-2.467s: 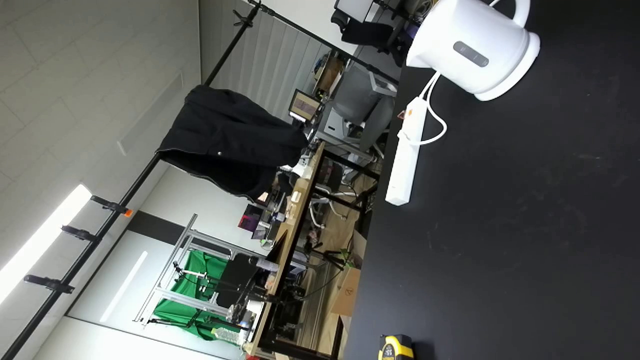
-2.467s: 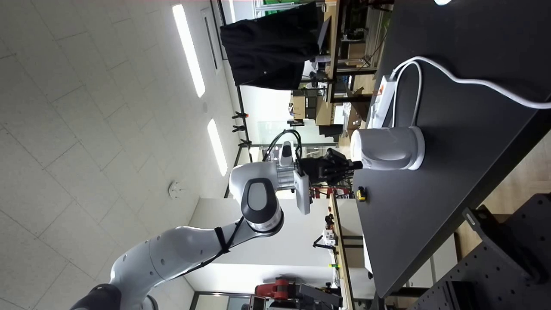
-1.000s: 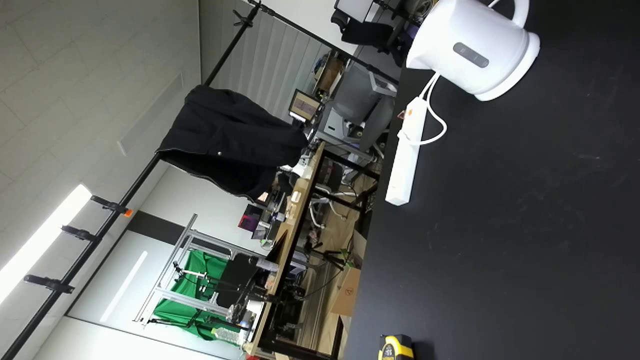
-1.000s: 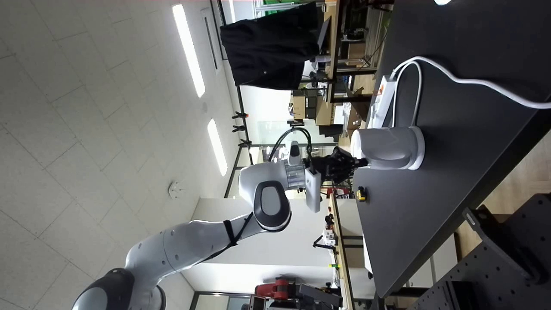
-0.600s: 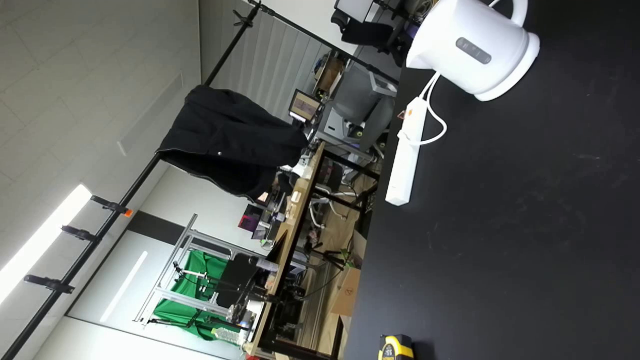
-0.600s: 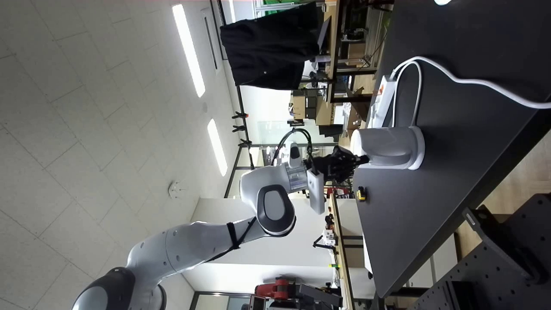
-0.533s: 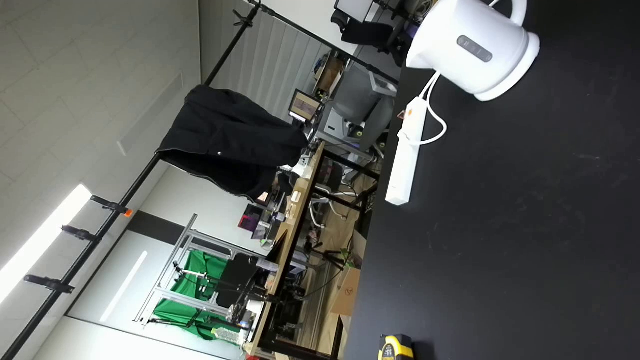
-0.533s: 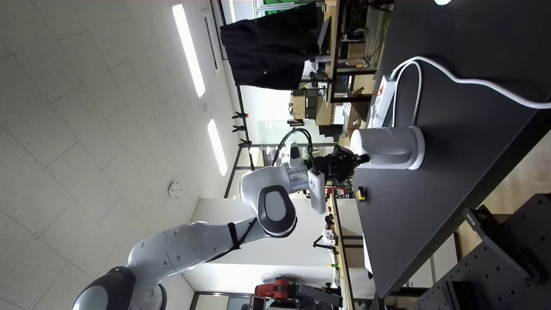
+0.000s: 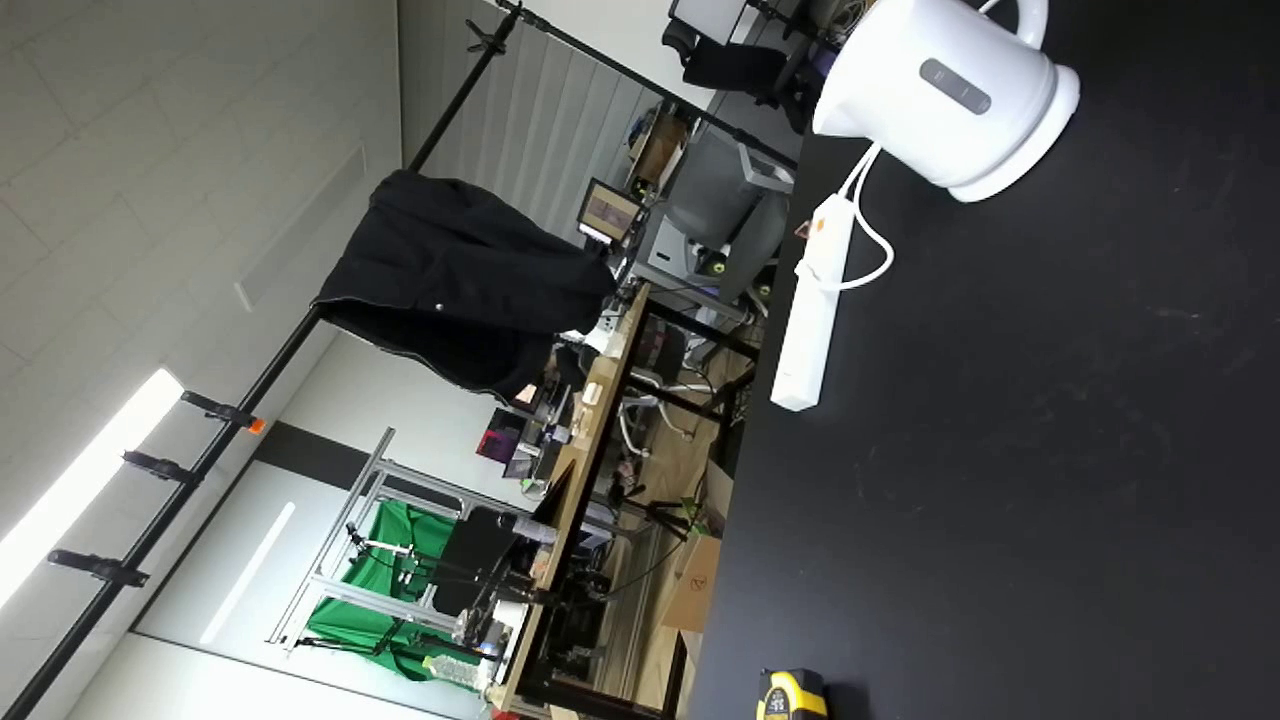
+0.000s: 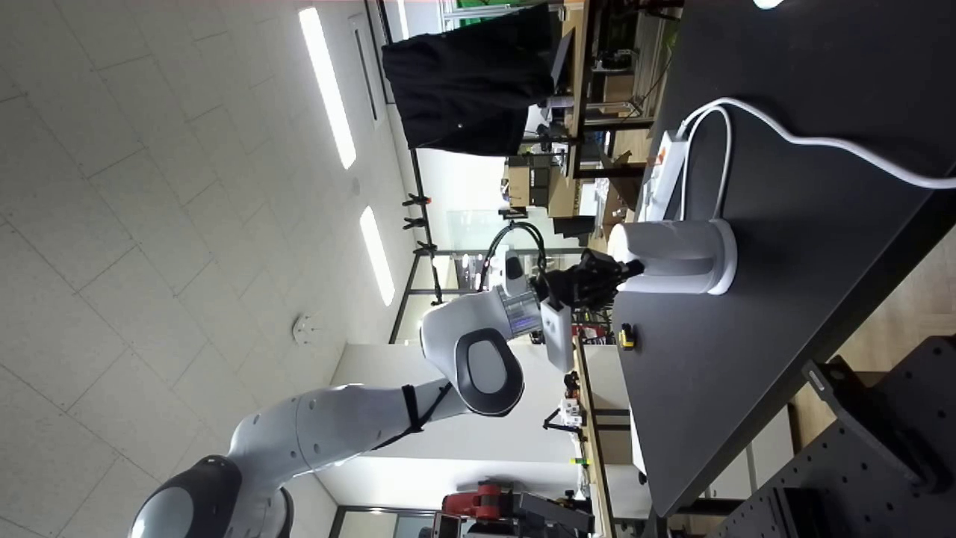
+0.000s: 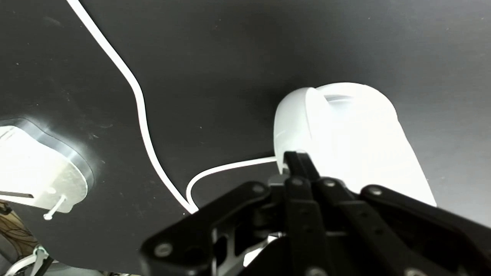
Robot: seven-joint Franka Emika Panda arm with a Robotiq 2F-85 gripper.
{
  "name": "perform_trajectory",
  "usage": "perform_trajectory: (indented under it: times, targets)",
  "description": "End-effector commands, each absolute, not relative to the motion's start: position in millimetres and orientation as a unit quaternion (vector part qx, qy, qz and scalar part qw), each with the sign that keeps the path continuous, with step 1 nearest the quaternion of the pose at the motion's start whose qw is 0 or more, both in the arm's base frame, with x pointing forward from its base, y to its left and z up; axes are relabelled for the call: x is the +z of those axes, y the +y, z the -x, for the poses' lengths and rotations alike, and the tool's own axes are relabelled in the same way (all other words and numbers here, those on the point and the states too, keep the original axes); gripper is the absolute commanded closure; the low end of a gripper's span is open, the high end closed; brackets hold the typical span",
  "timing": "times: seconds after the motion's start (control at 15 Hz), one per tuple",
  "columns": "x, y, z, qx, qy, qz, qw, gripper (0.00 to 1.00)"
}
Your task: Turn on the kettle
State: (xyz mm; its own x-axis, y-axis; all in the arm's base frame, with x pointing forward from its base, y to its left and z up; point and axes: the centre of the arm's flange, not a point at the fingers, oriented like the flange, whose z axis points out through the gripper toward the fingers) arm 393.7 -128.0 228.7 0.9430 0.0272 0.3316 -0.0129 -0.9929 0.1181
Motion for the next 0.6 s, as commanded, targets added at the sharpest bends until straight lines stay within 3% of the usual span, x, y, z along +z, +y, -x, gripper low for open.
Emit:
perform_trajectory:
  times: [0.0,0.53]
  targets:
    - [220.7,-119.9,-395.6,0.167,-0.026,-0.985,0.048,1.00]
    - [217.9,-128.1,-396.1,0.169,-0.115,-0.978,0.039,1.00]
